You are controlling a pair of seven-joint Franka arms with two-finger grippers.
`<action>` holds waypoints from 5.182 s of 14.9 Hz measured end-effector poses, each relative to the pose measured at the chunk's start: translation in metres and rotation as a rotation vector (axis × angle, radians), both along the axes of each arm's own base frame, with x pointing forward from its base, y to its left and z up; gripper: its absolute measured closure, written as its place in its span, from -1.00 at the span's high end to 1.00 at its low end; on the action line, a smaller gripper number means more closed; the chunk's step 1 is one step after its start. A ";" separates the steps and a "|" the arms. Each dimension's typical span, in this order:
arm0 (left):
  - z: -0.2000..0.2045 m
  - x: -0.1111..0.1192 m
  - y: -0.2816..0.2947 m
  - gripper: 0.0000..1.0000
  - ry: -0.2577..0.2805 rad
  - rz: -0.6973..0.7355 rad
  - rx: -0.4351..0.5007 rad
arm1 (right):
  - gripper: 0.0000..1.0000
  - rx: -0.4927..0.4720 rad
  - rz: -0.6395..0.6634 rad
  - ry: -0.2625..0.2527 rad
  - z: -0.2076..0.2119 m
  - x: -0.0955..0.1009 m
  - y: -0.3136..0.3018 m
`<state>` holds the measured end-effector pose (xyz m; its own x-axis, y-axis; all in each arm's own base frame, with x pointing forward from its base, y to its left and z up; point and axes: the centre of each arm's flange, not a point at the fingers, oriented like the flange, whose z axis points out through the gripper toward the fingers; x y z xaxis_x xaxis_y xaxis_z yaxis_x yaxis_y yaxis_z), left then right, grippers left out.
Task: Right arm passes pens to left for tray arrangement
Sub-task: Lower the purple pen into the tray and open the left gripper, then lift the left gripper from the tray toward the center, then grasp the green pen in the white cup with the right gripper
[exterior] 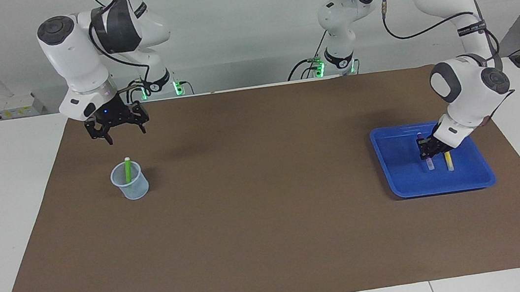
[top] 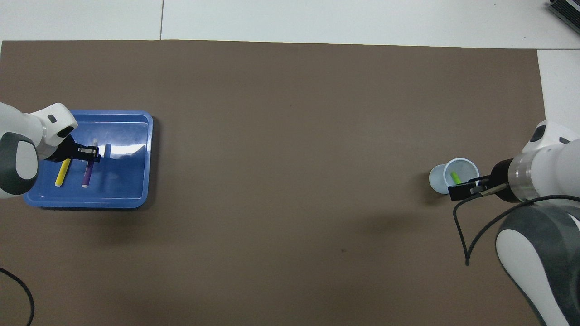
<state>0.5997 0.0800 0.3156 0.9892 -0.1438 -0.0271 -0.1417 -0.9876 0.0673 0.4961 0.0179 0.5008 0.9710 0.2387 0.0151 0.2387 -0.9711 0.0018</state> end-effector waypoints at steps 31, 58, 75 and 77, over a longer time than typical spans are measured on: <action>0.151 -0.022 -0.119 1.00 0.193 0.678 -0.008 | 0.81 -0.031 -0.005 -0.059 -0.112 -0.014 -0.039; 0.300 -0.117 -0.285 1.00 0.273 1.299 -0.244 | -0.44 -0.037 0.000 -0.047 -0.117 -0.014 -0.040; 0.295 -0.126 -0.287 1.00 0.273 1.296 -0.225 | -0.63 -0.043 -0.005 0.044 -0.066 0.002 -0.041; 0.294 -0.126 -0.288 1.00 0.274 1.295 -0.223 | -0.63 -0.044 -0.005 0.047 -0.062 0.003 -0.041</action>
